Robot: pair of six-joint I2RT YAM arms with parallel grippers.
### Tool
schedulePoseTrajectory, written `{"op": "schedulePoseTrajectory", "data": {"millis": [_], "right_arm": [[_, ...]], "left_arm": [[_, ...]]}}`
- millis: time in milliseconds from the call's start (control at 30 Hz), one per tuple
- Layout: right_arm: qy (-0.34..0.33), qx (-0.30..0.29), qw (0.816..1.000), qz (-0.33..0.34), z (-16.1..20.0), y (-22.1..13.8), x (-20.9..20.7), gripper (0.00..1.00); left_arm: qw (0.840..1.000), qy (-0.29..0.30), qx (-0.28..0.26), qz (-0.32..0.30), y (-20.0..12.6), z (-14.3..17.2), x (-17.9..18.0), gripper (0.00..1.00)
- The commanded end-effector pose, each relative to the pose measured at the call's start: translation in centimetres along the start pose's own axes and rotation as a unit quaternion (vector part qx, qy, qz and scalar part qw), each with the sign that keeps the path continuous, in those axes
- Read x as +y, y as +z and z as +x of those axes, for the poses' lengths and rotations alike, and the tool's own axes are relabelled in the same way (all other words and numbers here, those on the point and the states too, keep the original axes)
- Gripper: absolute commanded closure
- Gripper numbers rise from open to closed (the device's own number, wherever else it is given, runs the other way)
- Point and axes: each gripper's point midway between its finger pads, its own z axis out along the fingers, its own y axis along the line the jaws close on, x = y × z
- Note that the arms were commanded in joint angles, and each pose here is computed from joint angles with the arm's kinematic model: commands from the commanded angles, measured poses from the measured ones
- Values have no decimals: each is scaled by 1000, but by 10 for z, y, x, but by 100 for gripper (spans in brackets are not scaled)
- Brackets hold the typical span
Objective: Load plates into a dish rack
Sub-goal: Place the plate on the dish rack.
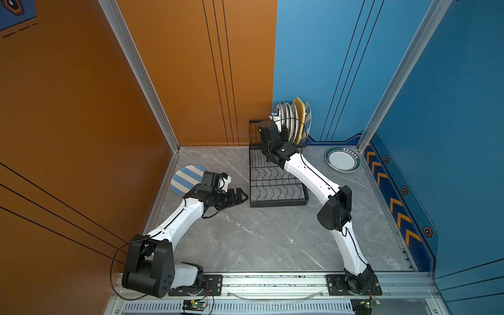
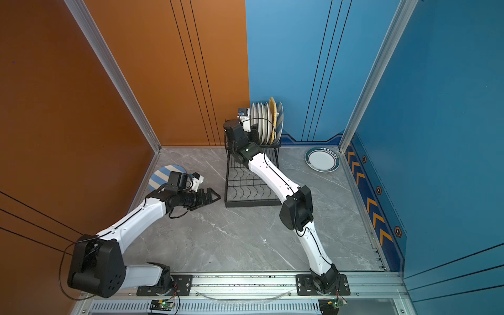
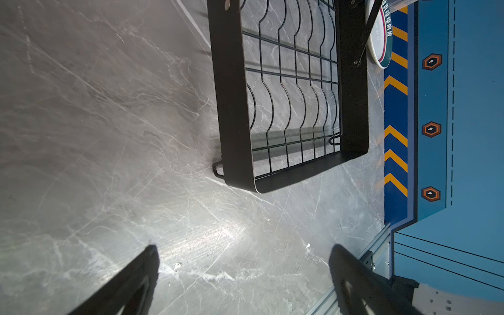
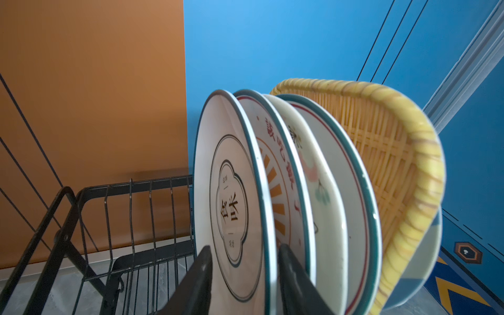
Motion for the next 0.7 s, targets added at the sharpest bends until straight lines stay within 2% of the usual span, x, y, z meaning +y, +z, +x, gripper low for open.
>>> {"op": "schedulePoseTrajectory", "data": {"millis": [0,267,400,667], "right_arm": [[21,-20,1000,5,-41,-22,-24,54],[25,-22,999,-25,-59,-56,-26,45],[36,-6,998,-44,-61,-76,-41,44],[55,80,990,-101,-18,-108,-78,38]], "left_arm": [[1000,9,-8,-7,-6,-3,-4,2],[1000,11,-7,-9,-5,-4,-3,2],[1000,14,-8,-10,-5,-4,-3,2],[1000,21,-8,-10,-3,-6,-1,2]]}}
